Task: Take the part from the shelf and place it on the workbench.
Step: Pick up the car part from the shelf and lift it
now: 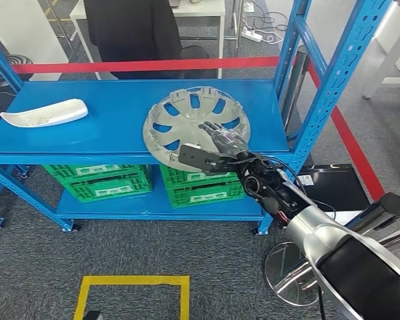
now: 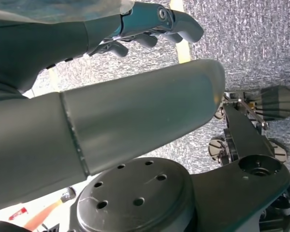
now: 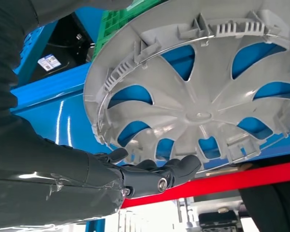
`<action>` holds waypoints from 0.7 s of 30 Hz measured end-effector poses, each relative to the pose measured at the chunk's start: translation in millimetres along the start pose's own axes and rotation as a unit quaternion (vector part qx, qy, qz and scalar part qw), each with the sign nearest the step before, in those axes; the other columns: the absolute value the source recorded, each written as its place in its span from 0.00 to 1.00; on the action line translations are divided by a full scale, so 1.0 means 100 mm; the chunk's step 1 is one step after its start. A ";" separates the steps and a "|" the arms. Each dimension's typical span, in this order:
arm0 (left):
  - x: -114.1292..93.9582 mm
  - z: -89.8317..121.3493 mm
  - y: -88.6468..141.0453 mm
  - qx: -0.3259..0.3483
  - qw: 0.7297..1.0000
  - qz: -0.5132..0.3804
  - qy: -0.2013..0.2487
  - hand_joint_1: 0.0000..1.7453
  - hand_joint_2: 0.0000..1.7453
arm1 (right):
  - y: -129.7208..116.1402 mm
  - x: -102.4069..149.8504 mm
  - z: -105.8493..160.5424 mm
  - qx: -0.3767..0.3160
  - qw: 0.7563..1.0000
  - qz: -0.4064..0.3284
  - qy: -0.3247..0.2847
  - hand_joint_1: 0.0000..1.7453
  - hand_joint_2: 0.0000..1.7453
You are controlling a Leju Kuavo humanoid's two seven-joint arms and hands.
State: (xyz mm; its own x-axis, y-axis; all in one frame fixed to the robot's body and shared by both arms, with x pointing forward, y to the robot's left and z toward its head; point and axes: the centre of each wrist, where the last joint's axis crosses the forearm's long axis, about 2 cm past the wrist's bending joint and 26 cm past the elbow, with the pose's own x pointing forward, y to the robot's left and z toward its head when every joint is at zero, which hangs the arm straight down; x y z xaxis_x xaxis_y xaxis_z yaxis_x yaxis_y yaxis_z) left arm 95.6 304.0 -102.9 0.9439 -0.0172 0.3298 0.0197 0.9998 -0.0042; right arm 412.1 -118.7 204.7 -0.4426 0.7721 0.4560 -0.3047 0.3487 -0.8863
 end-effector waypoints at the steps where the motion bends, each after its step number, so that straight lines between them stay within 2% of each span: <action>1: 0.00 0.00 0.00 0.000 1.000 0.000 0.000 0.00 0.00 | 0.00 0.00 0.00 0.000 1.000 -0.003 0.000 0.00 1.00; 5: -0.01 0.00 -0.01 -0.001 1.000 0.000 0.001 0.00 0.00 | -0.01 0.02 0.00 0.002 1.000 -0.011 0.013 0.00 1.00; 12: -0.02 0.00 -0.02 -0.002 1.000 0.001 0.002 0.00 0.00 | -0.02 -0.03 0.02 0.000 0.997 0.013 0.082 0.00 1.00; 21: -0.01 0.00 -0.02 -0.002 1.000 -0.003 0.003 0.00 0.00 | 0.02 -0.09 0.04 0.021 0.995 0.009 0.093 0.00 1.00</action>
State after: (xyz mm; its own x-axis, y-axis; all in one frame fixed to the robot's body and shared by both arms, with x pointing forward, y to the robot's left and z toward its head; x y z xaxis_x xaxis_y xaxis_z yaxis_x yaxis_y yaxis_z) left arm 94.7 301.7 -103.2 0.9459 -0.0227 0.3237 0.0260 0.9996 -0.0059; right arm 412.5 -126.8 198.7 -0.2859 0.8640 0.4144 -0.3360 0.3146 -0.8878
